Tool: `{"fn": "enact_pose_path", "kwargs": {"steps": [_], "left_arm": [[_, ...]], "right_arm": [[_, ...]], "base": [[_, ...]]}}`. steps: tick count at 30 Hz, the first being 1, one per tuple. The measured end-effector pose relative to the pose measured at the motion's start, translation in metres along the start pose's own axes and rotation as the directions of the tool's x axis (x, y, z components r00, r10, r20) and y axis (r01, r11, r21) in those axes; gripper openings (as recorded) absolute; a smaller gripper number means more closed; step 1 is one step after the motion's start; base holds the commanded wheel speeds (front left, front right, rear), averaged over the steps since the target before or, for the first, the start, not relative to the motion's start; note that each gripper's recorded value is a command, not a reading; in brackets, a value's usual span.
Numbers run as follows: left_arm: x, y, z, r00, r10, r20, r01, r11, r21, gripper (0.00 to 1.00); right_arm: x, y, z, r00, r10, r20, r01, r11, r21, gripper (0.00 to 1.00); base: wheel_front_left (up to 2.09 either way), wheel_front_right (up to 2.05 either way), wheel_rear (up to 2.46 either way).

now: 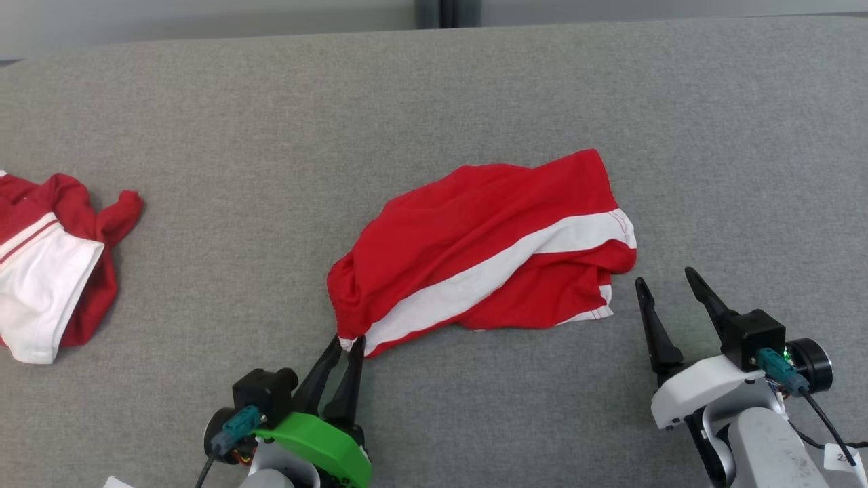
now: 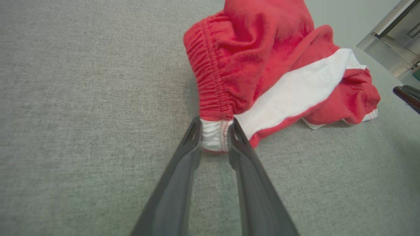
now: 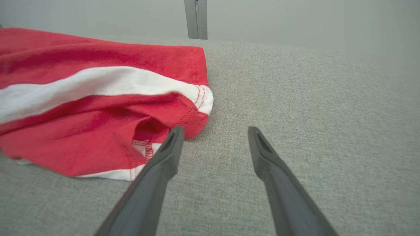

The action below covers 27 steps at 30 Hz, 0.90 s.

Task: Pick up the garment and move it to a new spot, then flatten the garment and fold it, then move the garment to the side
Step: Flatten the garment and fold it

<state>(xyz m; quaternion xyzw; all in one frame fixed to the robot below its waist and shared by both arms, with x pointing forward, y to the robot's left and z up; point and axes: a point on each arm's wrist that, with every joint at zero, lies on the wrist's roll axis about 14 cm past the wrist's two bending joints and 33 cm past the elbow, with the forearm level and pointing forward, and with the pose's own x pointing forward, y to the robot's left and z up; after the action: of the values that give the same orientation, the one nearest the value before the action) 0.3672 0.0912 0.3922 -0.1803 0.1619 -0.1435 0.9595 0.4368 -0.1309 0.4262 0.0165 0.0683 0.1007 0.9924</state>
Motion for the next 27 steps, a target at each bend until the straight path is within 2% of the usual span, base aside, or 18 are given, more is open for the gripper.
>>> {"fn": "enact_pose_path", "kwargs": {"steps": [4,9,10,11,17,22,24,27], "left_arm": [[-0.003,0.001,0.003,1.0,0.002,0.008,-0.002,1.0,0.004,0.31],[-0.008,0.003,0.007,1.0,0.01,0.024,-0.01,1.0,0.009,0.21],[-0.009,0.004,0.009,1.0,0.013,0.028,-0.013,1.0,0.01,0.15],[-0.01,0.005,0.01,0.999,0.016,0.032,-0.016,1.0,0.013,0.0],[-0.011,0.008,0.01,0.999,0.026,0.034,-0.026,1.0,0.017,0.0],[-0.012,0.01,0.008,0.999,0.032,0.028,-0.033,0.999,0.017,0.0],[-0.012,0.01,0.007,0.999,0.033,0.024,-0.033,0.999,0.016,0.0],[-0.012,0.011,0.006,0.999,0.035,0.021,-0.036,0.999,0.016,0.0]], "right_arm": [[0.002,0.004,0.001,1.0,0.01,0.002,-0.01,1.0,0.001,1.0],[0.01,0.009,0.008,0.999,0.024,0.021,-0.024,1.0,-0.003,1.0],[0.013,0.01,0.01,0.999,0.027,0.024,-0.027,1.0,-0.003,1.0],[0.016,0.011,0.012,0.999,0.032,0.028,-0.032,0.999,-0.003,1.0],[0.037,0.023,0.017,0.997,0.067,0.036,-0.067,0.998,0.006,1.0],[0.044,0.029,0.0,0.996,0.084,-0.02,-0.083,0.996,0.024,1.0],[0.046,0.03,-0.007,0.996,0.083,-0.04,-0.082,0.996,0.038,0.86],[0.047,0.028,-0.013,0.996,0.074,-0.058,-0.071,0.996,0.059,0.56]], "base": [[0.0,0.0,0.0],[0.0,0.0,0.0],[0.0,0.0,0.0],[0.0,0.0,0.0],[0.0,0.0,0.0],[0.0,0.0,0.0],[0.0,0.0,0.0],[0.0,0.0,0.0]]}}
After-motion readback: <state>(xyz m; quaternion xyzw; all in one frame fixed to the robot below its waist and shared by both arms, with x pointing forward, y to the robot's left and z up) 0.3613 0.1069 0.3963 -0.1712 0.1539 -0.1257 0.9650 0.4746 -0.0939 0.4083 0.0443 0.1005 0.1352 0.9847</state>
